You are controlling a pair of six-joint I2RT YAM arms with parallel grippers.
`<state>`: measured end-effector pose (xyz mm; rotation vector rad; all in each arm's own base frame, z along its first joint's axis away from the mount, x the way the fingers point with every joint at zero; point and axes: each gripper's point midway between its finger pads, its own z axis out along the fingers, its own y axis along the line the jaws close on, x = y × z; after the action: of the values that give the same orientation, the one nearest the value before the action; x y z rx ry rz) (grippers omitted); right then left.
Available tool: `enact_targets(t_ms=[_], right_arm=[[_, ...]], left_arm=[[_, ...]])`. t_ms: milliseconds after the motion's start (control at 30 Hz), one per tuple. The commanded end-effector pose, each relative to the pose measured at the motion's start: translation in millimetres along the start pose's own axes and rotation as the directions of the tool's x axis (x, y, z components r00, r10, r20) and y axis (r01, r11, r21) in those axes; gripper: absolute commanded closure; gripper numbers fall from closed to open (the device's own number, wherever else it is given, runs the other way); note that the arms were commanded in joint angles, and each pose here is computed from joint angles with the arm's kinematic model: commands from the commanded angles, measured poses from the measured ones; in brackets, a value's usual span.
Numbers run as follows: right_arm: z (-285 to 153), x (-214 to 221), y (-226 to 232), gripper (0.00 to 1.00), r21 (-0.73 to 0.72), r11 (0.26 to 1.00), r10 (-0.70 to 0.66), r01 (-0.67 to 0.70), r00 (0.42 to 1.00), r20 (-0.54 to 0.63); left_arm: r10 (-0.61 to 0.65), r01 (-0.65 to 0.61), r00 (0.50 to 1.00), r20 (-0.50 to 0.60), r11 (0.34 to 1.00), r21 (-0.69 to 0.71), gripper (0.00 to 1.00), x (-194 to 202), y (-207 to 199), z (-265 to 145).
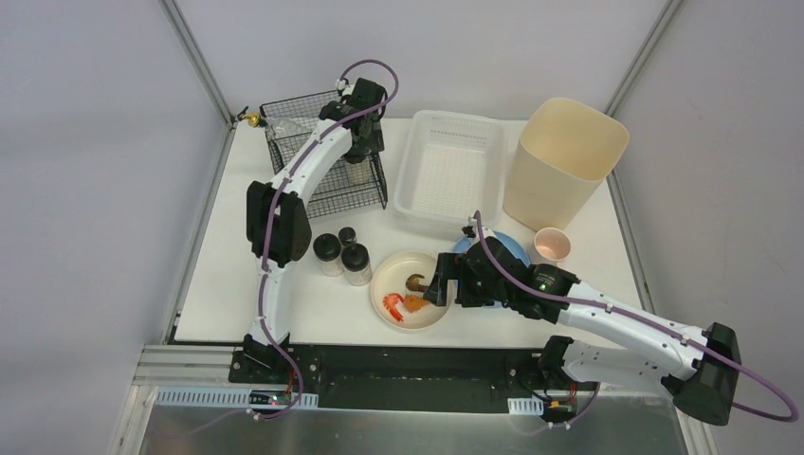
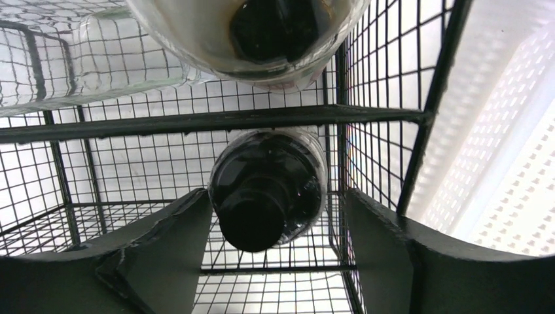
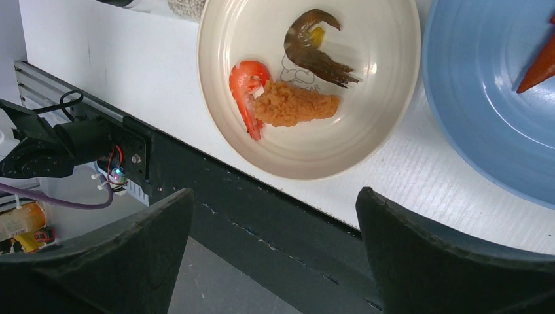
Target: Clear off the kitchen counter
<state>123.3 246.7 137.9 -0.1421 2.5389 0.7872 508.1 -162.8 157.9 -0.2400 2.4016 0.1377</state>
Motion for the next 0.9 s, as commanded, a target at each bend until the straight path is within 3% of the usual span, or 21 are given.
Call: enact_targets(t_ms=[0, 267, 533, 733, 867], right_arm=[[-1.5, -6.7, 9.1, 0.01, -0.021, 1.0, 0.002, -0.001, 1.0, 0.02], [-2.7, -10.6, 11.1, 0.01, -0.016, 1.0, -0.009, 0.009, 1.0, 0.028], [0.0, -12.3, 15.0, 0.01, -0.025, 1.0, -0.014, 0.015, 1.0, 0.026], [2.6, -12.5, 17.3, 0.01, -0.037, 0.999, -0.022, 0.023, 0.999, 0.028], [3.4, -12.9, 18.9, 0.01, -0.045, 0.999, -0.027, 0.028, 0.999, 0.029]], left_arm=[[0.009, -0.015, 0.997, 0.072, 0.997, 0.079, 0.22, -23.1, -4.7, -44.2], [0.012, -0.029, 0.994, 0.112, 0.988, 0.15, 0.17, -42.2, 5.2, -99.8], [-0.019, -0.014, 0.981, 0.192, 0.985, 0.17, 0.17, -62.4, 40.3, -169.6], [-0.149, 0.11, 0.973, 0.177, 0.97, 0.218, 0.18, -68.3, 82.0, -195.0], [-0.193, 0.16, 0.957, 0.217, 0.974, 0.159, 0.18, -73.6, 116.6, -204.6]])
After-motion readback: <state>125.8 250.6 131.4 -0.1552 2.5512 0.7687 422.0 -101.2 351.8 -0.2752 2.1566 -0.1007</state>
